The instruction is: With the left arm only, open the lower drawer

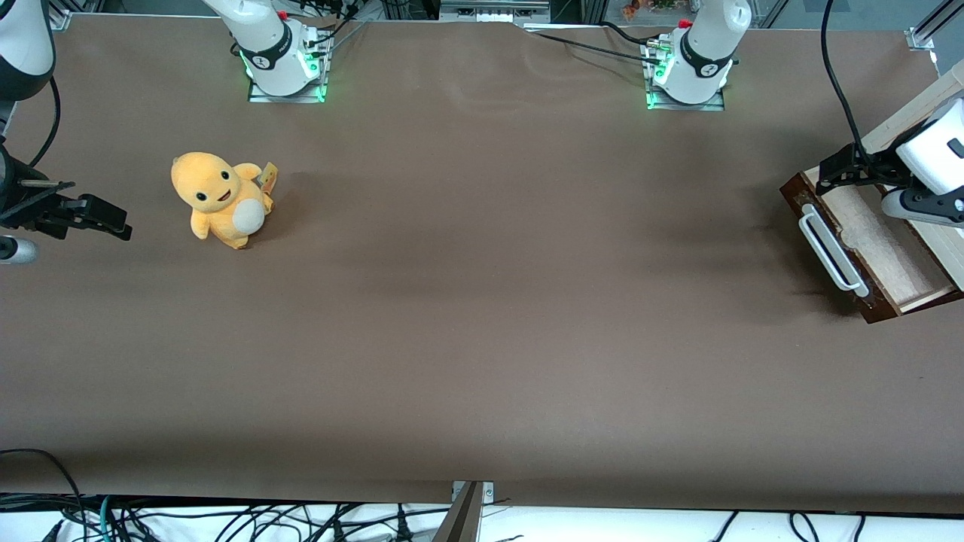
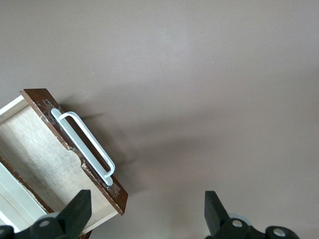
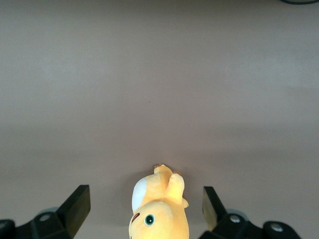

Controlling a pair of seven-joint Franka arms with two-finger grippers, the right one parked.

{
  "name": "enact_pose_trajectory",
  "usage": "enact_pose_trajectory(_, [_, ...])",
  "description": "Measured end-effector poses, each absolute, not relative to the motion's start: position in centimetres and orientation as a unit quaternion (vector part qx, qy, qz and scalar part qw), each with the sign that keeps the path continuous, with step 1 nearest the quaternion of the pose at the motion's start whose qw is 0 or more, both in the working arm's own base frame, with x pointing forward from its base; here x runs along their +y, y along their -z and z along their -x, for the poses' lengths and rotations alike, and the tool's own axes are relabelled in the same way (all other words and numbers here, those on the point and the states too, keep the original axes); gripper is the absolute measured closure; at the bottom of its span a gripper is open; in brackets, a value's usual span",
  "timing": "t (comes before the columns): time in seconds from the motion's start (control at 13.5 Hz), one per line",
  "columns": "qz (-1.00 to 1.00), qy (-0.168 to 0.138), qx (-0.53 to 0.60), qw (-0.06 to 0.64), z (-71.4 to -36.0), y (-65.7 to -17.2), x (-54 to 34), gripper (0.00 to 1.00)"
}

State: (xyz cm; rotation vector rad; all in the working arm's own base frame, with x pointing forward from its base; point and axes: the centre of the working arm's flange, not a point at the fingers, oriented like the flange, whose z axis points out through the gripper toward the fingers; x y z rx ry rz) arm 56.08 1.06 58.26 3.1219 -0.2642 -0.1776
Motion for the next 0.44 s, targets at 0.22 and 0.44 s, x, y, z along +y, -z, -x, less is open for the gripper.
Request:
enact_pose_trajectory(0.22, [-0.994, 0.059, -0.087, 0.002, -56.06, -58.11, 0.82, 0.00])
enact_pose_trajectory(0.44, [-0.994, 0.060, -0.088, 0.002, -56.05, -57.98, 0.73, 0.00])
